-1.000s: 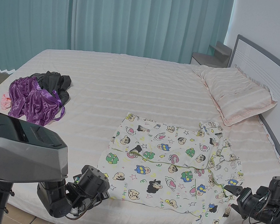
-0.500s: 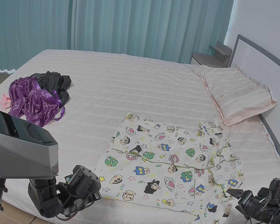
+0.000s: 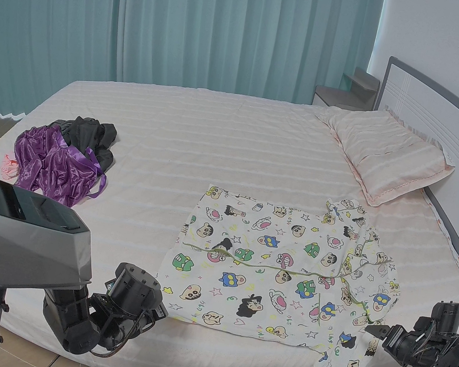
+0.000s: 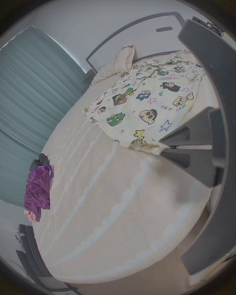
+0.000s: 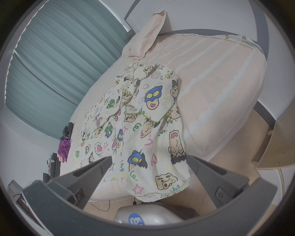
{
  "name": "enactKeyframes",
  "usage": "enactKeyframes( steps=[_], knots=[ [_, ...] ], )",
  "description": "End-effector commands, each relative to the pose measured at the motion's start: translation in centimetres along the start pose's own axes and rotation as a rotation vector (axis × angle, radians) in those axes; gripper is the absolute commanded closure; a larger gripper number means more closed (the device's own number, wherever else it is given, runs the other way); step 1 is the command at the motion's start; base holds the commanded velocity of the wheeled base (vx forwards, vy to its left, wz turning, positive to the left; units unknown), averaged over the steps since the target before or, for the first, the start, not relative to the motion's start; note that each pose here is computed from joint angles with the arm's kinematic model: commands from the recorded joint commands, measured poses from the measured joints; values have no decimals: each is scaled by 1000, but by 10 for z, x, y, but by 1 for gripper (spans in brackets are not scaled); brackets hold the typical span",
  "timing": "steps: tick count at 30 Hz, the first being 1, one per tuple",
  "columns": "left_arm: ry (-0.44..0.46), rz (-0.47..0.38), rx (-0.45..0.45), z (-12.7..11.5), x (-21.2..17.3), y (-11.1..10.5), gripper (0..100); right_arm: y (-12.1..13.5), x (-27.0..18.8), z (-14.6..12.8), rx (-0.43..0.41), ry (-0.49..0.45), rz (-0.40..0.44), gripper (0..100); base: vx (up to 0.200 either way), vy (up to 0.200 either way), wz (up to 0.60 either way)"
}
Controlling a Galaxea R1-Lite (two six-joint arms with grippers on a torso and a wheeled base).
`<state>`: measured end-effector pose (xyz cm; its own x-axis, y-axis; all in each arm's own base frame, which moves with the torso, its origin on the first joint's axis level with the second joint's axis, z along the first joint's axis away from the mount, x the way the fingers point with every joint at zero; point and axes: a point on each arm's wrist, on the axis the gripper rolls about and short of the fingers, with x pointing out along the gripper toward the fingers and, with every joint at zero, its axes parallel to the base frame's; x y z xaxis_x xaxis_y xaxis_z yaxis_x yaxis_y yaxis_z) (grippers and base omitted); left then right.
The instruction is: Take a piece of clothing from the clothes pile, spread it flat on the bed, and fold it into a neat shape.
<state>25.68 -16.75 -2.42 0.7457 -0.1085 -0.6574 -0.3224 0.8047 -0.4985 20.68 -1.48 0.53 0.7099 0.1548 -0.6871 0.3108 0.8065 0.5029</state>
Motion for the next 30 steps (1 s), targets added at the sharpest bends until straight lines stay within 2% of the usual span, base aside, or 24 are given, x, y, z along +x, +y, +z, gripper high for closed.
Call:
enactKeyframes(
  steps=[1,5,10,16,20,23,30],
  knots=[
    [-30,-4,-27,10,2,2,100,-13,21,-9,12,49,-37,0,0,0,0],
    [-55,-22,-48,16,5,1,100,-15,26,-10,8,37,-36,0,0,0,0],
    [-102,-34,-82,28,11,5,100,-27,32,-16,-53,6,-43,0,0,0,0],
    [-106,-39,-87,30,11,4,100,-28,36,-17,-58,5,-38,0,0,0,0],
    [-105,-40,-88,29,11,3,100,-25,36,-13,-59,-13,-15,0,0,0,0],
    [-103,-42,-87,29,11,3,100,-22,38,-8,-66,-24,34,0,0,0,0],
    [-102,-41,-87,28,11,3,100,-17,35,-7,-93,7,123,0,0,0,0]
  ],
)
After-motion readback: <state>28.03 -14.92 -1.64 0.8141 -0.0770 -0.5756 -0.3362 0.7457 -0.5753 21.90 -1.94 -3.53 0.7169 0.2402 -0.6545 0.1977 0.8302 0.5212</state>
